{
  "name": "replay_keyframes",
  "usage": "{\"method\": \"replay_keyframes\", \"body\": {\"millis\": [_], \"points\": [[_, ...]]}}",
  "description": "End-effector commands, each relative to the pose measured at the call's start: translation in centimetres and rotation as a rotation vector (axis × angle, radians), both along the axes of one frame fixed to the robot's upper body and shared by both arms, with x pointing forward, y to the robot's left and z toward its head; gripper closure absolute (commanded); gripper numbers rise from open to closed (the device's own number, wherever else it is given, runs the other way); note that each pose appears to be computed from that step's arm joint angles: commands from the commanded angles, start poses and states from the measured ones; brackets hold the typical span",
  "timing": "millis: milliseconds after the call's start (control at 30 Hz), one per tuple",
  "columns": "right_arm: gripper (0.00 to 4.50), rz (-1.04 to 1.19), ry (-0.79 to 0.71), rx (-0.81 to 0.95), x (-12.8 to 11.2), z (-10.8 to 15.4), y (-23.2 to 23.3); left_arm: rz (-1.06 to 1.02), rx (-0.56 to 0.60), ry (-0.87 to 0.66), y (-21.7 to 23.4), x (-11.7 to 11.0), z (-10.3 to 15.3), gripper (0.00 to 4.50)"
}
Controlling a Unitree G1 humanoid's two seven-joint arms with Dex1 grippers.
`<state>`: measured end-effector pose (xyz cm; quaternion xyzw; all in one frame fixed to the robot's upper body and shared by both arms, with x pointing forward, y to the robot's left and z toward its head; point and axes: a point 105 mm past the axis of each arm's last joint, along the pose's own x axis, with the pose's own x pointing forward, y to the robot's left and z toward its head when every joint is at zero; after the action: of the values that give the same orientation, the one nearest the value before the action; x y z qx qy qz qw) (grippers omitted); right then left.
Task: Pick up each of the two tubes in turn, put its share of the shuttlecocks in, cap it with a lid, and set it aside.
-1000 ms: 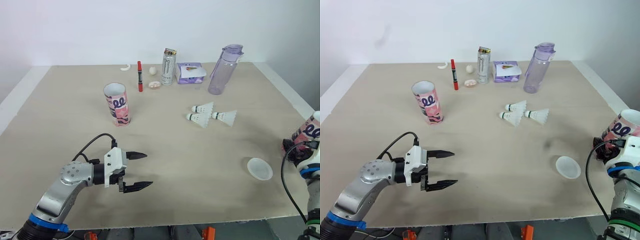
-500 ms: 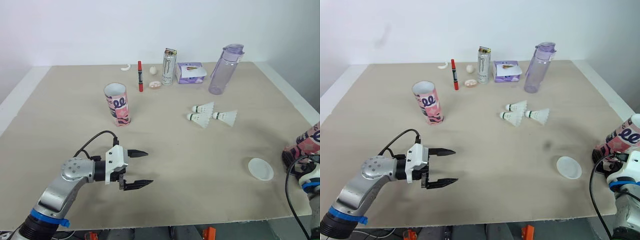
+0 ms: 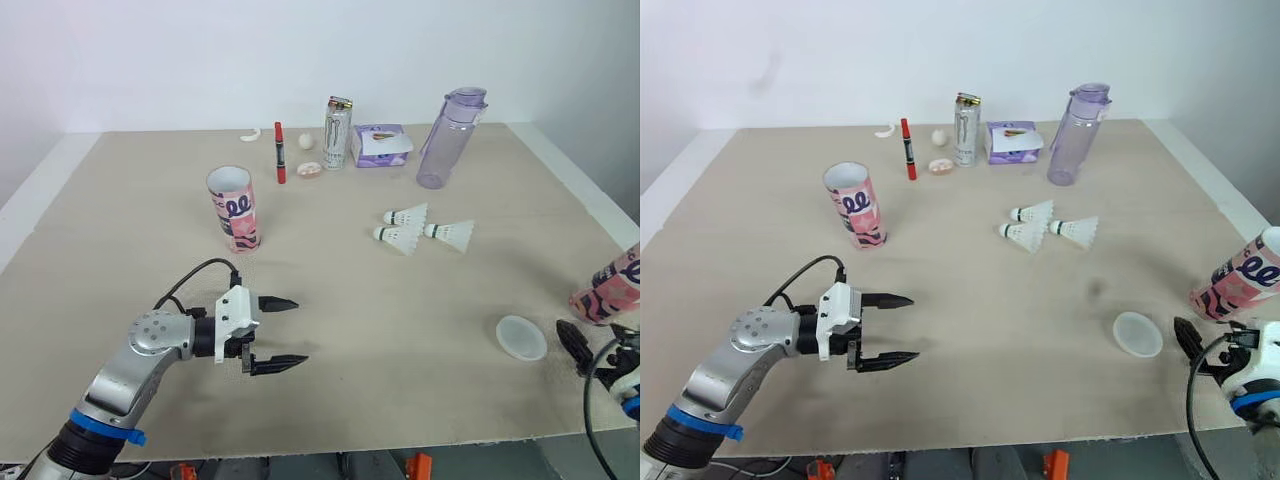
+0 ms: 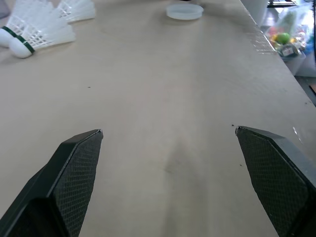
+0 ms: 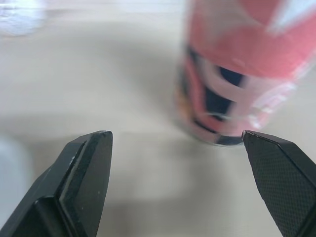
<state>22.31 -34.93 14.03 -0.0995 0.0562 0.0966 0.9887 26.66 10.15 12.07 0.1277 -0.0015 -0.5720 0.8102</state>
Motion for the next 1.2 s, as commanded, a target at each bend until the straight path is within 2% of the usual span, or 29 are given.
{"method": "replay_keyframes", "body": {"millis": [33, 200, 400, 700, 1200], "points": [[0.01, 0.276, -0.022, -0.002, 0.8, 1.9, 5.5, 0.113, -0.025, -0.034, 1.4, 0.9, 0.7, 0.0], [0.01, 0.708, -0.075, 0.036, 3.0, 3.1, 16.3, 0.381, -0.07, -0.029, 4.5, 2.5, 0.6, 0.0], [0.01, 0.926, -0.13, 0.039, 5.5, 4.0, 21.2, 0.625, -0.11, 0.0, 7.6, 3.7, 0.0, 0.0], [0.01, 1.026, -0.131, -0.014, 8.5, 3.5, 22.7, 0.694, -0.159, -0.025, 8.9, 5.3, 0.2, 0.0], [0.01, 0.98, -0.153, -0.064, 9.5, 3.3, 22.6, 0.683, -0.194, 0.034, 8.4, 9.6, 0.3, 0.0]]}}
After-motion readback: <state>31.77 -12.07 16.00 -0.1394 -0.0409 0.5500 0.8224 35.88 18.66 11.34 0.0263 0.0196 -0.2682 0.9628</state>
